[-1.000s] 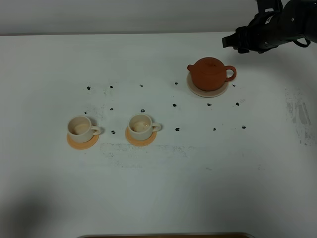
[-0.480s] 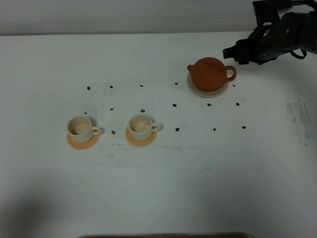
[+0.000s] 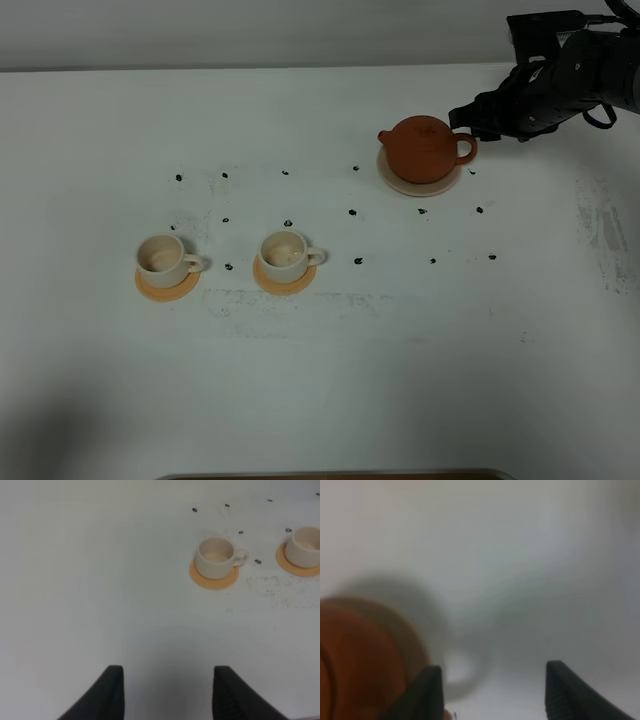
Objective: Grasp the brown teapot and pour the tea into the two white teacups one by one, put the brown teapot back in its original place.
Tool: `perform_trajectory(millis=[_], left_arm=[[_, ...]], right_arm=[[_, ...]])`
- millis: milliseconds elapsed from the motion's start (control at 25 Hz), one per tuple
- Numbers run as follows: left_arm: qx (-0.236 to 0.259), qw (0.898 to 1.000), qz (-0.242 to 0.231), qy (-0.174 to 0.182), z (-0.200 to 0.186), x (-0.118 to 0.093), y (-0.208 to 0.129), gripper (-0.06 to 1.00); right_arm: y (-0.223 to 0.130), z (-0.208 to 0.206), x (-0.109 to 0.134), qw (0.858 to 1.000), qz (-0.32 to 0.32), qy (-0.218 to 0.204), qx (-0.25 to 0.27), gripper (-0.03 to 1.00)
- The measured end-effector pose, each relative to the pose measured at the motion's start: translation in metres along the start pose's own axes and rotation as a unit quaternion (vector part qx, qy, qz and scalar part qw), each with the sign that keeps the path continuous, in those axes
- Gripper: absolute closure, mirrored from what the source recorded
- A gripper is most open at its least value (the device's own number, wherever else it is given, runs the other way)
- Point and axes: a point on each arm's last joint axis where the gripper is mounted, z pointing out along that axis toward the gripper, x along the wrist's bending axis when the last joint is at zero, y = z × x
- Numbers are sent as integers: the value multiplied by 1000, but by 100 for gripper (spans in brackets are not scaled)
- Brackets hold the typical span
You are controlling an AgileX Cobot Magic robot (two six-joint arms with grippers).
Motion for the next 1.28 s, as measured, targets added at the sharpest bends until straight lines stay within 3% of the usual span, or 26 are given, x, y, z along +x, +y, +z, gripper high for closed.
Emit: perform_trajectory(millis=[520, 1280], left_arm=[[0, 1000, 0, 0, 0, 0, 0, 51], [0, 1000, 0, 0, 0, 0, 0, 51]], right_arm=[[-2, -1, 1, 999, -48, 7, 21, 49], [-4, -16, 11, 996, -52, 40, 60, 51]])
